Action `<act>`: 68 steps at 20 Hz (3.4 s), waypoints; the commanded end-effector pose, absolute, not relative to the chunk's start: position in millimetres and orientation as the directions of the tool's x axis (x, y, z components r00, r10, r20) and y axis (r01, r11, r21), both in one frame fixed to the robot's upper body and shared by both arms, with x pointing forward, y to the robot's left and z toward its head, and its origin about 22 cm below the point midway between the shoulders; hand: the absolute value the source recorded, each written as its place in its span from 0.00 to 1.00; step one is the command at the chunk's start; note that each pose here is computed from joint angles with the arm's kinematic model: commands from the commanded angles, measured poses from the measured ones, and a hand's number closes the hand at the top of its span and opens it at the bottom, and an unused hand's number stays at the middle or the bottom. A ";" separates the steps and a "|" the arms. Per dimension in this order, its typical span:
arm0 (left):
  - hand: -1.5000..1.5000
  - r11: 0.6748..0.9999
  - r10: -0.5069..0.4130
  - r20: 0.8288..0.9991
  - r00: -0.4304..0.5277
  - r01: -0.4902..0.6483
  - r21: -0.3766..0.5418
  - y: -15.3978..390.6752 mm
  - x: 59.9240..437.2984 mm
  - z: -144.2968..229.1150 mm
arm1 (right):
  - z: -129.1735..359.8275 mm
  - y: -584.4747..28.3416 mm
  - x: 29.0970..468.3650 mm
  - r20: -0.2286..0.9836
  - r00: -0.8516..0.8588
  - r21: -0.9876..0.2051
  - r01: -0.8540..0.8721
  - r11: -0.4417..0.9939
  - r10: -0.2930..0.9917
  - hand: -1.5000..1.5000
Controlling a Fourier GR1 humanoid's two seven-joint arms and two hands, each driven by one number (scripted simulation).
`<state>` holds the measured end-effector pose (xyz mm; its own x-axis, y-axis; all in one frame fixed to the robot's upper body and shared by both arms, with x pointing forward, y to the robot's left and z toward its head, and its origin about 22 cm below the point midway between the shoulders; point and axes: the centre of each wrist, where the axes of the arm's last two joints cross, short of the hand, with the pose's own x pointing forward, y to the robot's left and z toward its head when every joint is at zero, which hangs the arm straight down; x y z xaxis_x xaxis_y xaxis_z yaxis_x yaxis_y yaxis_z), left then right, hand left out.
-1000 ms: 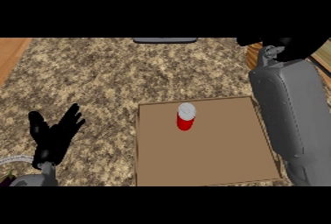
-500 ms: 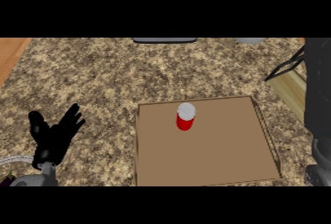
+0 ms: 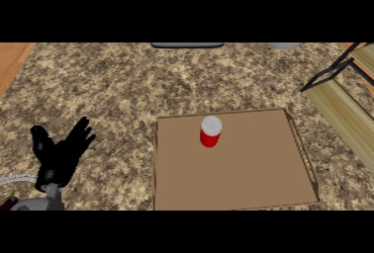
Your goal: Pick the croissant from the tray and place it in the tiered shelf
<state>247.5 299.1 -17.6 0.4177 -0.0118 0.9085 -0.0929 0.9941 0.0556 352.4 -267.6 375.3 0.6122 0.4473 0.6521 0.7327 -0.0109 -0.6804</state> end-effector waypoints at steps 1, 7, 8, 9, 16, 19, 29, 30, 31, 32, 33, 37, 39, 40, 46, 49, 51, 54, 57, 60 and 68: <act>0.50 0.994 -0.010 0.897 0.443 -0.093 0.057 288.2 257.2 -16.1 | 397.7 -304.6 339.1 0.633 0.694 -0.741 0.672 0.008 0.343 1.00; 0.50 0.995 -0.015 0.901 0.434 -0.083 0.056 296.1 243.8 -21.7 | 373.9 -334.5 347.7 0.566 0.743 -0.804 0.593 0.041 0.356 1.00; 0.50 0.997 -0.014 0.905 0.426 -0.066 0.047 277.5 246.6 -27.5 | 383.5 -348.0 348.8 0.562 0.748 -0.808 0.588 0.040 0.355 1.00; 0.50 0.995 -0.022 0.896 0.443 -0.077 0.062 284.9 252.8 -16.4 | 359.2 -353.0 355.4 0.554 0.751 -0.811 0.584 0.029 0.359 1.00; 0.50 0.995 -0.019 0.895 0.445 -0.081 0.061 299.5 251.5 -28.8 | 349.1 -377.6 364.6 0.562 0.750 -0.805 0.593 0.022 0.347 1.00; 0.50 0.994 -0.015 0.893 0.450 -0.087 0.060 281.4 254.2 -25.9 | 337.5 -403.0 360.1 0.528 0.774 -0.826 0.563 0.001 0.349 1.00; 0.50 0.995 -0.007 0.894 0.447 -0.084 0.050 286.4 247.2 -35.7 | 339.8 -423.7 351.0 0.553 0.728 -0.801 0.599 0.018 0.405 1.00; 0.50 0.995 -0.016 0.897 0.441 -0.085 0.059 291.8 245.2 -27.3 | 320.8 -415.9 358.3 0.559 0.722 -0.797 0.604 0.024 0.406 1.00; 0.50 0.996 -0.021 0.894 0.447 -0.073 0.059 301.6 237.4 -30.3 | 320.6 -410.7 360.7 0.550 0.725 -0.799 0.601 0.010 0.415 1.00; 0.50 0.996 -0.011 0.899 0.437 -0.079 0.051 301.3 248.4 -32.9 | 319.1 -419.7 361.7 0.564 0.714 -0.790 0.612 0.021 0.416 1.00; 0.50 0.996 -0.022 0.897 0.441 -0.065 0.056 285.3 255.2 -25.1 | 330.6 -410.0 366.3 0.556 0.720 -0.798 0.602 0.024 0.415 1.00; 0.50 0.994 -0.022 0.901 0.433 -0.083 0.064 281.9 254.5 -33.7 | 316.8 -412.9 358.5 0.438 0.792 -0.871 0.490 -0.016 0.426 1.00; 0.50 0.996 -0.015 0.903 0.429 -0.075 0.052 290.9 261.8 -30.5 | 331.2 -416.1 355.2 0.621 0.702 -0.753 0.658 0.016 0.349 1.00; 0.50 0.993 -0.021 0.897 0.442 -0.095 0.070 295.1 252.9 -30.0 | 321.4 -416.5 355.2 0.671 0.667 -0.708 0.706 0.011 0.324 1.00; 0.50 0.995 -0.018 0.898 0.441 -0.077 0.057 287.8 245.0 -13.1 | 345.5 -427.2 330.0 0.799 0.521 -0.550 0.835 0.018 0.300 0.00; 0.50 0.993 -0.014 0.896 0.443 -0.096 0.063 289.4 248.1 -21.3 | 352.3 -433.9 327.4 0.869 0.391 -0.422 0.906 0.042 0.302 0.00; 0.50 0.994 -0.011 0.898 0.439 -0.093 0.058 301.5 253.1 -26.5 | 349.2 -413.4 329.3 0.898 0.341 -0.370 0.927 0.058 0.276 0.00; 0.50 0.995 -0.013 0.902 0.431 -0.083 0.054 290.5 247.9 -33.1 | 356.0 -420.9 323.8 0.941 0.238 -0.259 0.964 0.059 0.241 0.00; 0.50 0.995 -0.015 0.892 0.451 -0.083 0.059 292.2 244.7 -29.0 | 360.2 -426.2 311.2 0.947 0.179 -0.169 0.984 -0.059 0.268 0.00; 0.50 0.993 -0.011 0.893 0.450 -0.099 0.062 290.8 253.3 -35.1 | 387.9 -424.8 285.0 0.935 0.209 -0.174 0.974 -0.143 0.287 0.00; 0.50 0.994 -0.006 0.894 0.449 -0.097 0.055 300.1 245.3 -28.4 | 386.2 -450.0 210.8 0.969 0.111 -0.032 0.942 -0.335 0.222 0.00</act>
<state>244.7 298.8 -22.3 0.4097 -0.0138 0.9121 -0.0976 0.9935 0.0589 244.4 -442.7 382.1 0.1839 0.2650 0.9466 0.9569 -0.2686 -0.1108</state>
